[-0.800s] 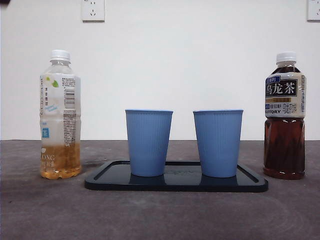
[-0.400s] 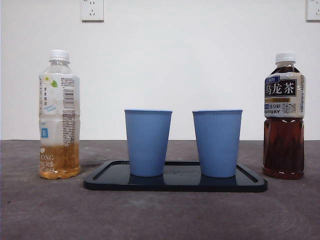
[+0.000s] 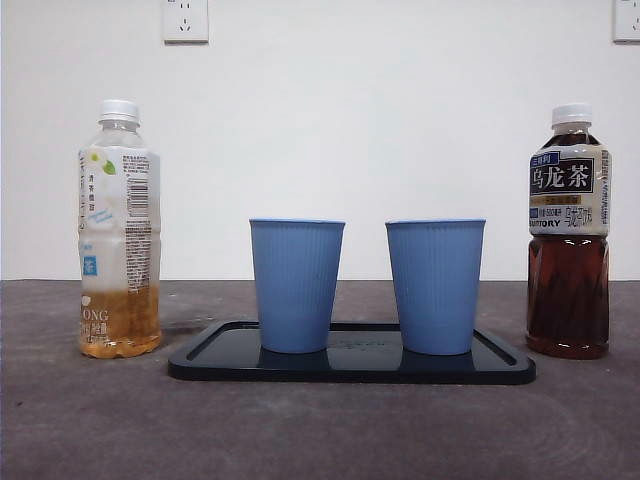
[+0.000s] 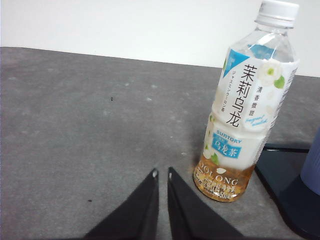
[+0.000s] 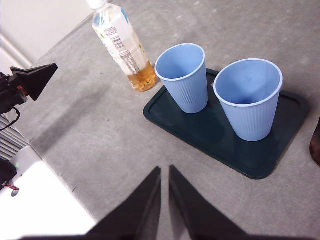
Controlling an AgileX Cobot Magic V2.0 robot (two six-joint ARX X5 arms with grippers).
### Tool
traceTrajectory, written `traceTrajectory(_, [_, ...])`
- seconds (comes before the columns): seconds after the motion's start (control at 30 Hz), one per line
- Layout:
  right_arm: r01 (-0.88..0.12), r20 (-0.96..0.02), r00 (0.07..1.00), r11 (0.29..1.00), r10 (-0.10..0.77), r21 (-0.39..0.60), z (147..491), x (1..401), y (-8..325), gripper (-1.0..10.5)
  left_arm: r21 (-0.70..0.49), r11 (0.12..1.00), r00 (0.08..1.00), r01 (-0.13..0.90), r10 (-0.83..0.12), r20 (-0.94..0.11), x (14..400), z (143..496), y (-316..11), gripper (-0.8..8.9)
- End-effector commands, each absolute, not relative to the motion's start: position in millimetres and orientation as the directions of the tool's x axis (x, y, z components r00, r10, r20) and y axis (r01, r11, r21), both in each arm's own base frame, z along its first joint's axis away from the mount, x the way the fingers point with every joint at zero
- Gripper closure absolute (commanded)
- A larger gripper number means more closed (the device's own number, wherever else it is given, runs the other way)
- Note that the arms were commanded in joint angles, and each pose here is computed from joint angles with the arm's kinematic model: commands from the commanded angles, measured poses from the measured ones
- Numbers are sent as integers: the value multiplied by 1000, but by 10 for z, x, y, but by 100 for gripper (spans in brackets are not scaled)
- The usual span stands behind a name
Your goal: Pour the drink into the cup
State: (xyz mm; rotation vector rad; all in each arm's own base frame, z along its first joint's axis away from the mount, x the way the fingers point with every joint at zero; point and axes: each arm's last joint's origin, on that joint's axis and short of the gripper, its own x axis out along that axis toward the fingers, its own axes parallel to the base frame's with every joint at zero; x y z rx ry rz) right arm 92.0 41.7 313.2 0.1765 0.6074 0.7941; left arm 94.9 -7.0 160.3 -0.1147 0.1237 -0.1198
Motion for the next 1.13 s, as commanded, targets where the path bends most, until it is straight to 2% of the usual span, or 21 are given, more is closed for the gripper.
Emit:
traceTrajectory(0.03, [-629, -429, 546, 691, 719, 356, 3178, 919, 422, 923, -106, 988, 984, 110, -123, -126, 961, 1543, -70, 786])
traceTrajectory(0.43, [-627, -429, 554, 696, 714, 350, 3180, 920, 420, 924, -106, 988, 984, 110, -123, -126, 961, 1543, -70, 786])
traceTrajectory(0.5, [-576, -431, 627, 758, 649, 305, 3185, 895, 376, 924, -106, 988, 984, 110, -123, -126, 961, 1543, -70, 786])
traceTrajectory(0.6, [-549, -408, 684, 795, 605, 258, 3128, 897, 333, 924, -106, 988, 984, 110, -123, -126, 961, 1543, -70, 786])
traceTrajectory(0.7, [-503, -339, 780, 850, 525, 160, 2963, 926, 284, 924, -106, 988, 984, 110, -123, -126, 961, 1543, -70, 786])
traceTrajectory(0.77, [-435, -273, 853, 895, 445, 101, 2802, 959, 251, 924, -106, 988, 984, 110, -123, -125, 961, 1544, -70, 786])
traceTrajectory(0.83, [-320, -208, 924, 947, 321, 38, 2577, 988, 207, 924, -106, 988, 984, 110, -123, -126, 961, 1543, -70, 786])
traceTrajectory(0.93, [-182, -140, 973, 983, 182, 7, 2225, 1007, 146, 924, -106, 988, 984, 110, -123, -125, 961, 1544, -70, 786])
traceTrajectory(1.03, [-111, -110, 988, 994, 111, 2, 1932, 1006, 96, 924, -106, 988, 984, 110, -123, -126, 961, 1543, -70, 786])
traceTrajectory(1.13, [-49, -124, 991, 999, 49, -2, 1715, 996, 60, 924, -106, 988, 984, 110, -123, -126, 961, 1543, -70, 786])
